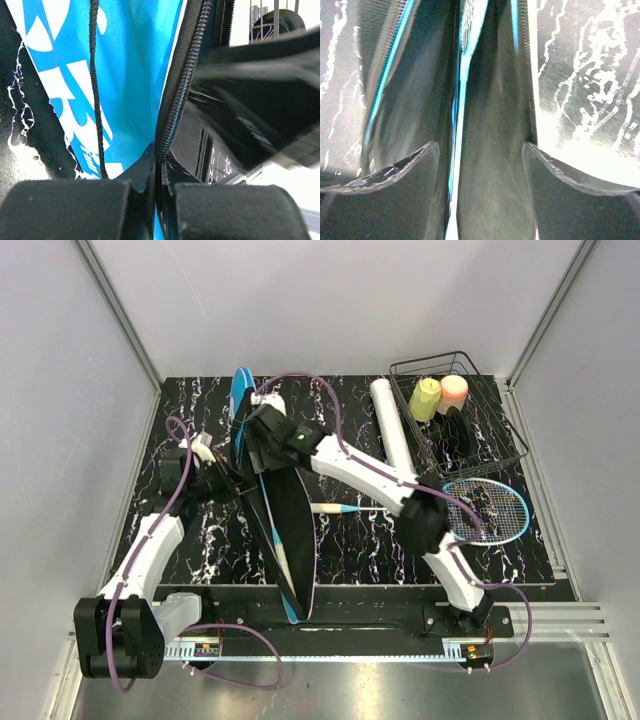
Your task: Pack up the badminton gear
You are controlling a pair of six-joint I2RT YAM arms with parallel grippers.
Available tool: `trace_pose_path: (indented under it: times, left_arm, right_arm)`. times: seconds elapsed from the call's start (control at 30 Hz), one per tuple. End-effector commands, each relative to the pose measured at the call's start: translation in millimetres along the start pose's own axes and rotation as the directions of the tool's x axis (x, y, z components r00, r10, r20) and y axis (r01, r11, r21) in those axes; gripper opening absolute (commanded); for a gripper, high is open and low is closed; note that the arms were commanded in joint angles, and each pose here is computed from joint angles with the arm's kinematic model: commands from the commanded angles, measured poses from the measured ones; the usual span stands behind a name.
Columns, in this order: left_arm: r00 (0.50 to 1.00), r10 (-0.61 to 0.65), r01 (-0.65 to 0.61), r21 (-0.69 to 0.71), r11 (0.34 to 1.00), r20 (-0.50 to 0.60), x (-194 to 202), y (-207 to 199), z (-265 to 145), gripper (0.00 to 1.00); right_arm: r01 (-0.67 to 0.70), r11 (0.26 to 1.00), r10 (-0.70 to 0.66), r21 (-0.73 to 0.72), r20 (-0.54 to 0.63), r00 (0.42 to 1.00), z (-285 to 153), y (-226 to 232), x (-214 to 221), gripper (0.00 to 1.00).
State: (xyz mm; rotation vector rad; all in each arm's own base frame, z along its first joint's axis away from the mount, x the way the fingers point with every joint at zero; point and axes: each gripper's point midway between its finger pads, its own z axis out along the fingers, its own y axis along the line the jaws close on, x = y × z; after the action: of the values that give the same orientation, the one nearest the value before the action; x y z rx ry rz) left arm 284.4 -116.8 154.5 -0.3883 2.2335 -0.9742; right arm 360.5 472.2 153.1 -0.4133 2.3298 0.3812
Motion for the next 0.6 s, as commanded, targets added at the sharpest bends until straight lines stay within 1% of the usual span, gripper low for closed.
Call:
trace_pose_path:
  times: [0.0, 0.03, 0.07, 0.1, 0.13, 0.17, 0.2, 0.23, 0.27, 0.3, 0.33, 0.37, 0.4, 0.43, 0.47, 0.5, 0.57]
  left_arm:
    - [0.996, 0.063, -0.064, 0.015, 0.998, 0.054, -19, -14, -8, 0.0]
    - [0.996, 0.067, -0.067, 0.015, 0.998, 0.055, -19, -14, -8, 0.0]
    - [0.996, 0.059, -0.059, 0.007, 0.998, 0.067, -24, -11, -9, 0.0]
    - [0.996, 0.056, -0.057, 0.009, 0.998, 0.063, -26, -11, -9, 0.0]
    - [0.997, 0.053, -0.054, 0.012, 0.998, 0.062, -27, -12, -9, 0.0]
    - [0.997, 0.051, -0.052, 0.025, 0.998, 0.055, -29, -16, -9, 0.0]
    - [0.997, 0.049, -0.05, 0.029, 0.998, 0.058, -30, -17, -9, 0.0]
    - [0.997, 0.051, -0.053, 0.037, 0.998, 0.058, -32, -19, -9, 0.0]
    - [0.997, 0.048, -0.051, 0.045, 0.998, 0.059, -34, -22, -8, 0.0]
    - [0.997, 0.048, -0.05, 0.045, 0.998, 0.057, -35, -22, -8, 0.0]
    - [0.997, 0.049, -0.052, 0.05, 0.997, 0.06, -37, -24, -7, 0.0]
    - [0.997, 0.045, -0.048, 0.052, 0.997, 0.058, -38, -25, -6, 0.0]
    - [0.997, 0.046, -0.049, 0.054, 0.997, 0.059, -39, -25, -6, 0.0]
    - [0.997, 0.046, -0.05, 0.058, 0.997, 0.062, -40, -26, -5, 0.0]
    - [0.998, 0.039, -0.043, 0.06, 0.997, 0.056, -40, -26, -4, 0.0]
    - [0.998, 0.038, -0.041, 0.062, 0.997, 0.057, -41, -25, -3, 0.0]
    - [0.998, 0.031, -0.035, 0.065, 0.997, 0.055, -40, -25, -2, 0.0]
  right_arm:
    - [0.024, 1.0, -0.023, -0.015, 0.115, 0.993, -102, -17, -41, 0.8]
    - [0.008, 1.0, -0.007, -0.009, 0.169, 0.986, -130, -26, -53, 0.84]
    - [0.002, 1.0, -0.006, 0.026, 0.184, 0.983, -137, -38, -52, 0.88]
    - [-0.001, 0.994, -0.018, 0.114, 0.172, 0.985, -134, -61, -35, 0.91]
    - [-0.033, 0.992, 0.005, 0.121, 0.227, 0.974, -158, -72, -44, 0.98]
    - [-0.048, 0.988, 0.012, 0.144, 0.24, 0.971, -165, -81, -40, 1.0]
    - [-0.056, 0.976, 0.008, 0.21, 0.22, 0.975, -160, -101, -19, 1.0]
    - [-0.098, 0.973, 0.041, 0.21, 0.258, 0.965, -176, -113, -23, 1.0]
    - [-0.126, 0.964, 0.063, 0.233, 0.262, 0.963, -178, -125, -17, 1.0]
    - [-0.185, 0.946, 0.118, 0.266, 0.249, 0.961, -171, -140, 3, 1.0]
    - [-0.266, 0.923, 0.19, 0.277, 0.273, 0.943, -178, -163, 2, 1.0]
    - [-0.326, 0.904, 0.254, 0.275, 0.266, 0.93, -176, -175, 10, 1.0]
    - [-0.425, 0.871, 0.383, 0.247, 0.201, 0.901, -164, -181, 36, 1.0]
    - [-0.499, 0.839, 0.464, 0.219, 0.192, 0.865, -164, -188, 41, 1.0]
    - [-0.583, 0.778, 0.553, 0.234, 0.187, 0.812, -159, -211, 47, 1.0]
    - [-0.683, 0.689, 0.668, 0.241, 0.155, 0.728, -151, -215, 67, 1.0]
    - [-0.769, 0.564, 0.76, 0.302, 0.173, 0.626, -147, -234, 85, 1.0]
